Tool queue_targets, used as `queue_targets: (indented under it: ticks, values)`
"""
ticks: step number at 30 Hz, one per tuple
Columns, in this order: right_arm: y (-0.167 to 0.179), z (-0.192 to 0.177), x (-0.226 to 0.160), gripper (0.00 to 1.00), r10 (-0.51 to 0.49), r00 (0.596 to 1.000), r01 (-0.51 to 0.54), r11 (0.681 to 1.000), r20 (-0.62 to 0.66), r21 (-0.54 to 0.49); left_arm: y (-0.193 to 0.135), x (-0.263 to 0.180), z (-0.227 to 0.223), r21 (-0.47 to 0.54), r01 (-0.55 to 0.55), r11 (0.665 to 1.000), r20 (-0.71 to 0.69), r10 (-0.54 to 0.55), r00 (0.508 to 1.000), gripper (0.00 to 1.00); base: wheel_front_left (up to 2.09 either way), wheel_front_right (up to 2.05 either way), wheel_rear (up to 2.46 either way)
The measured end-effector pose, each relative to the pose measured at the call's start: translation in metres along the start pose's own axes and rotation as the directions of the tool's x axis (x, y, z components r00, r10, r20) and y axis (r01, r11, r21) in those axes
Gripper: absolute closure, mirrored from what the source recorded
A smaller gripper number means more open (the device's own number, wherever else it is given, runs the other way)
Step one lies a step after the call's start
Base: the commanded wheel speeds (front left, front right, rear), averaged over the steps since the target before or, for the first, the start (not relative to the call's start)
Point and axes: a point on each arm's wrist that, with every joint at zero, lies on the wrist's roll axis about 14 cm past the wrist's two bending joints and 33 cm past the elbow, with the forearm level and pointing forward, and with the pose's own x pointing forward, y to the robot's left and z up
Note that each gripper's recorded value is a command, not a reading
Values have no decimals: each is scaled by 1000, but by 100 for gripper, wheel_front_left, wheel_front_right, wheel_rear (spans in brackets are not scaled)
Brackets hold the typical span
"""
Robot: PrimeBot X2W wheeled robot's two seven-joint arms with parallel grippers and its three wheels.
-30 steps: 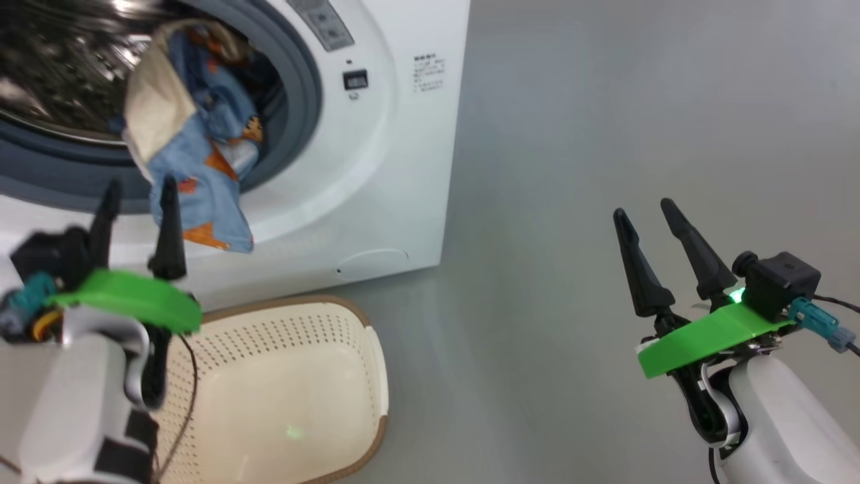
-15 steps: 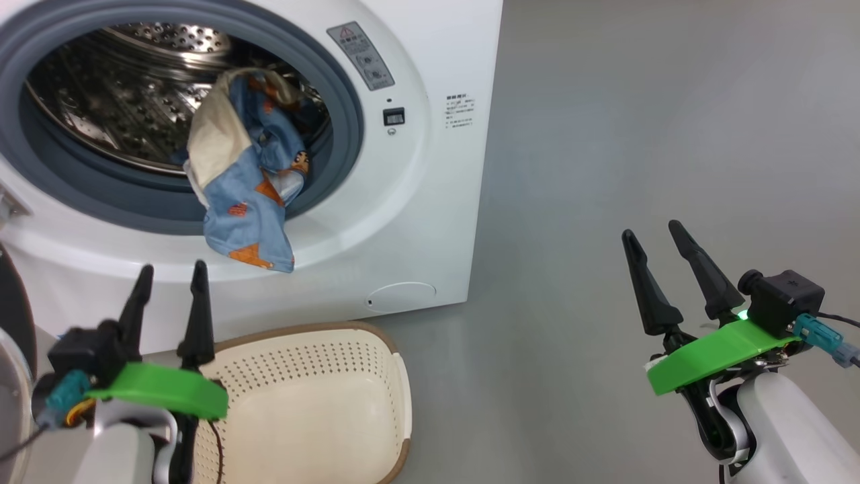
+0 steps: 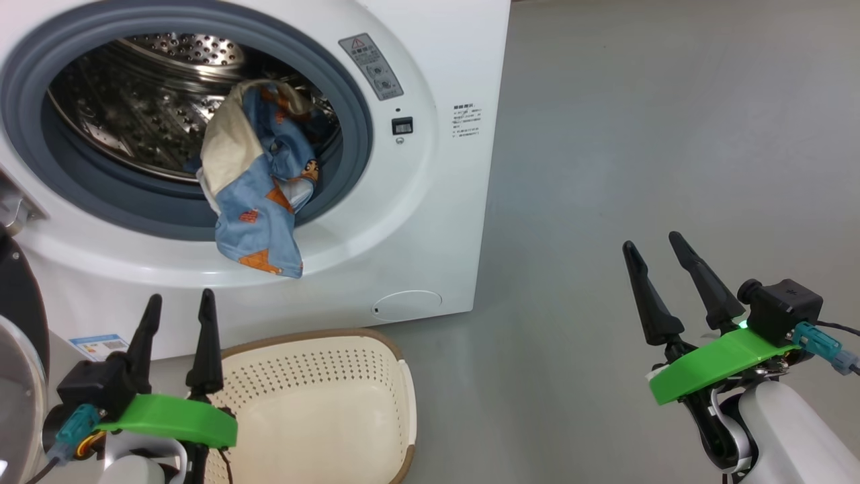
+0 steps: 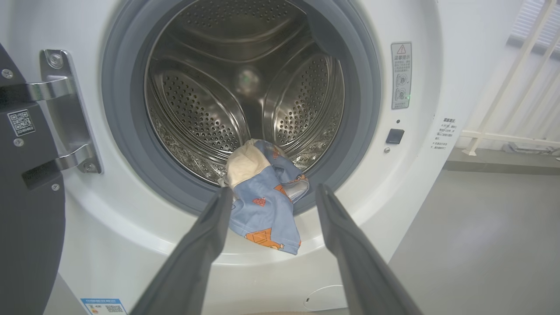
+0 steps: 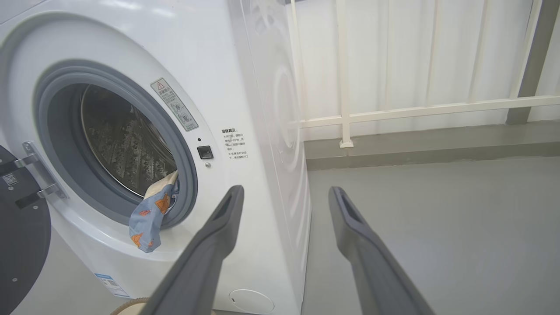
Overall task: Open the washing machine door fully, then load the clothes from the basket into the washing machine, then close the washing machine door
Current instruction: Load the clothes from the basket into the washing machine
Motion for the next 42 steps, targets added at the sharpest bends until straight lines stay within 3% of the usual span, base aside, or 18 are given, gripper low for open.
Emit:
queue_targets:
  ticks: [35, 42]
  values:
    - [-3, -3, -4, 0, -5, 1000, 5, 1000, -12, -7, -5, -2, -8, -23, -4, 1000, -14, 4, 1000, 0, 0, 0, 0]
    - [-7, -11, -3, 0, -15, 999, 15, 1000, -32, -4, -7, 16, -8, -25, 2, 1000, -22, -3, 1000, 0, 0, 0, 0]
